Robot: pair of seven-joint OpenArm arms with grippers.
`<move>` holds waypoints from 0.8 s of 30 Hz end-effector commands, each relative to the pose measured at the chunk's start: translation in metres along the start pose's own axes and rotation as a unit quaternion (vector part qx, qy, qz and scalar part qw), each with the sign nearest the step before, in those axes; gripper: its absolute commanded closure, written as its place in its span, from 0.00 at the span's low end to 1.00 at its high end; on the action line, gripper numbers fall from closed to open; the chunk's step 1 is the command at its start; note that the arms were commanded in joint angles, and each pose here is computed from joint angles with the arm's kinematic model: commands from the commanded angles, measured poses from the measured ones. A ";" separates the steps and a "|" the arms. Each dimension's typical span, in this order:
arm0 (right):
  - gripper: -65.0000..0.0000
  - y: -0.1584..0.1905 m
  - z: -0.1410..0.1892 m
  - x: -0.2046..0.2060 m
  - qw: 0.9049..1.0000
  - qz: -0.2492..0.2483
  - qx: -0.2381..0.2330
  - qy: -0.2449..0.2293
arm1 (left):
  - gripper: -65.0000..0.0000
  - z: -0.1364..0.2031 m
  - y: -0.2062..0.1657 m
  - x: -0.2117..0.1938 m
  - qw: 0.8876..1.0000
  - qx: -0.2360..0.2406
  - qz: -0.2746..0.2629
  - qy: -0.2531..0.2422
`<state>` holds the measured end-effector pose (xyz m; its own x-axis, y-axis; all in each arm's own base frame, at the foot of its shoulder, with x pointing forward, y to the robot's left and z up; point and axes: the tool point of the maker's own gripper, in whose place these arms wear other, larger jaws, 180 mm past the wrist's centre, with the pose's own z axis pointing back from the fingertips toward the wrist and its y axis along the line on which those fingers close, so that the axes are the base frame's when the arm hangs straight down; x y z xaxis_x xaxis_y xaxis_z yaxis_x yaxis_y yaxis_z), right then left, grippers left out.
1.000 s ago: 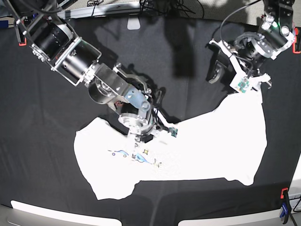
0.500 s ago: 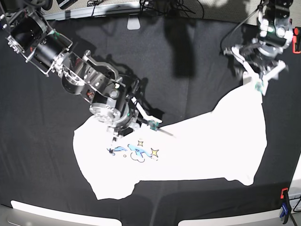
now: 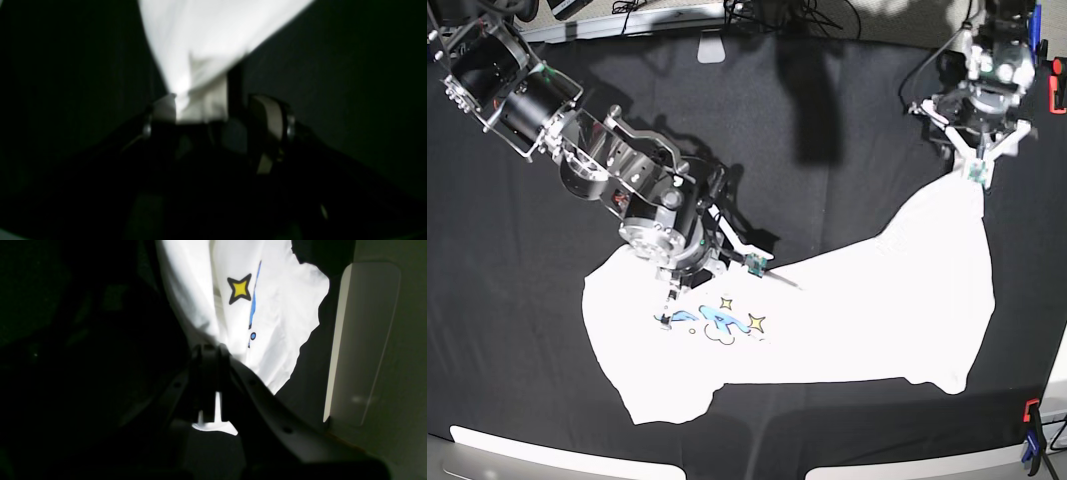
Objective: Layout the t-shirt on the table in an organized manner, then fold the t-shirt properly
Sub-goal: 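Drag the grasped fabric with the right gripper toward the collar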
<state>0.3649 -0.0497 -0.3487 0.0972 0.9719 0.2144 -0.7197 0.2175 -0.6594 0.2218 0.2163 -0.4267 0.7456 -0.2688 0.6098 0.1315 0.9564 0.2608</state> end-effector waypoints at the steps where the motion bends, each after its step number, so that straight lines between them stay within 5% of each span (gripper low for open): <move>1: 1.00 -0.021 0.004 0.002 1.000 -0.003 -0.027 -0.002 | 0.51 0.000 0.009 -0.001 1.000 0.019 -0.005 0.010; 10: 1.00 -0.021 0.004 0.003 1.000 -0.003 -0.027 -0.002 | 0.51 0.029 0.023 0.055 0.995 0.064 0.004 -0.074; 17: 1.00 -0.003 0.004 0.009 0.999 -0.032 0.024 -0.019 | 0.51 0.020 0.020 0.037 0.997 0.054 0.013 -0.047; 24: 1.00 -0.002 0.004 0.008 0.999 -0.033 0.027 -0.017 | 0.51 0.001 0.014 0.015 0.999 0.036 -0.004 -0.022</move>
<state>0.3508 -0.0412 -0.3596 0.1308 0.9542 0.2690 -0.7818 0.2661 -0.5639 0.2279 0.2222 -0.4196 0.7285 -0.2682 0.6303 0.0905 0.9498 0.2995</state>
